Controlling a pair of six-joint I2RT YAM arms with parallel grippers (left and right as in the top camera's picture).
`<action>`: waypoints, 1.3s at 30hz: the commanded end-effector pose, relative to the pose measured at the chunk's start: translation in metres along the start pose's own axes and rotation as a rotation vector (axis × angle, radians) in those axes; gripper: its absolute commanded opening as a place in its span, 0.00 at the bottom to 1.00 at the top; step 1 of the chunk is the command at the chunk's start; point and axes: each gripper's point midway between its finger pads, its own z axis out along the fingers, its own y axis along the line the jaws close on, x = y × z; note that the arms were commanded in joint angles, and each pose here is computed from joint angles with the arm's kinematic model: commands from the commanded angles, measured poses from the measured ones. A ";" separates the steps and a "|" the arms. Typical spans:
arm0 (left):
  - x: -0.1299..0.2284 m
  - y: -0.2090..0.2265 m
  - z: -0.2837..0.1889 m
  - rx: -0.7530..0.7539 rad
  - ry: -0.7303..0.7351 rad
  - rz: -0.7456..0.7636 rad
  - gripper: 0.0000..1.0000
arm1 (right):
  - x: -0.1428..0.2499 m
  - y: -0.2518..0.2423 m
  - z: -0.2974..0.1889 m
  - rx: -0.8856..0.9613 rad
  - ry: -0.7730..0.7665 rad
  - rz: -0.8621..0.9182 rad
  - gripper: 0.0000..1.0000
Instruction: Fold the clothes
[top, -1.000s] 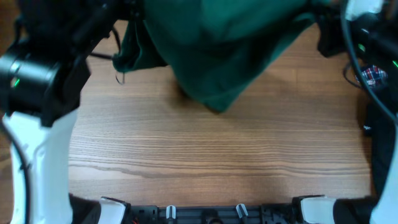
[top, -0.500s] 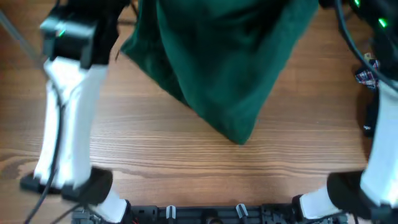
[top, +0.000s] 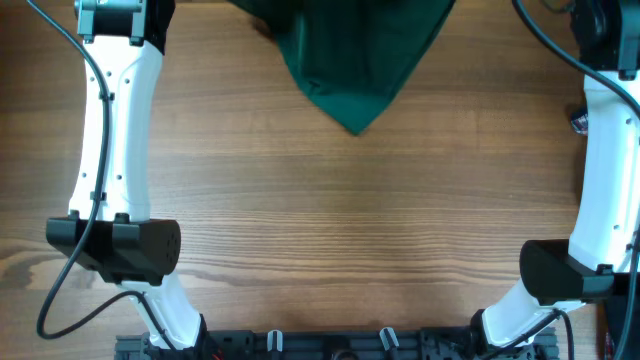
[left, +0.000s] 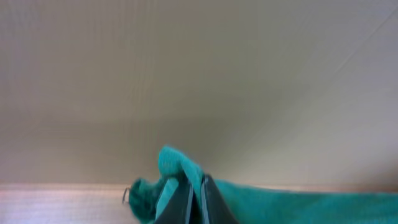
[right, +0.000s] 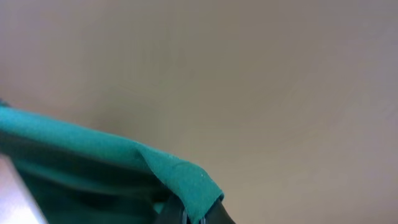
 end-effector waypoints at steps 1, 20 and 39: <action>0.028 0.033 -0.013 -0.153 0.128 0.010 0.04 | 0.048 0.018 0.000 -0.124 0.174 -0.050 0.04; 0.284 0.072 -0.039 -0.377 1.095 -0.194 0.04 | 0.363 0.114 -0.014 -0.427 1.165 0.456 0.04; 0.396 0.077 -0.096 -0.496 1.466 -0.139 0.09 | 0.458 0.206 -0.073 -0.451 1.520 0.633 0.04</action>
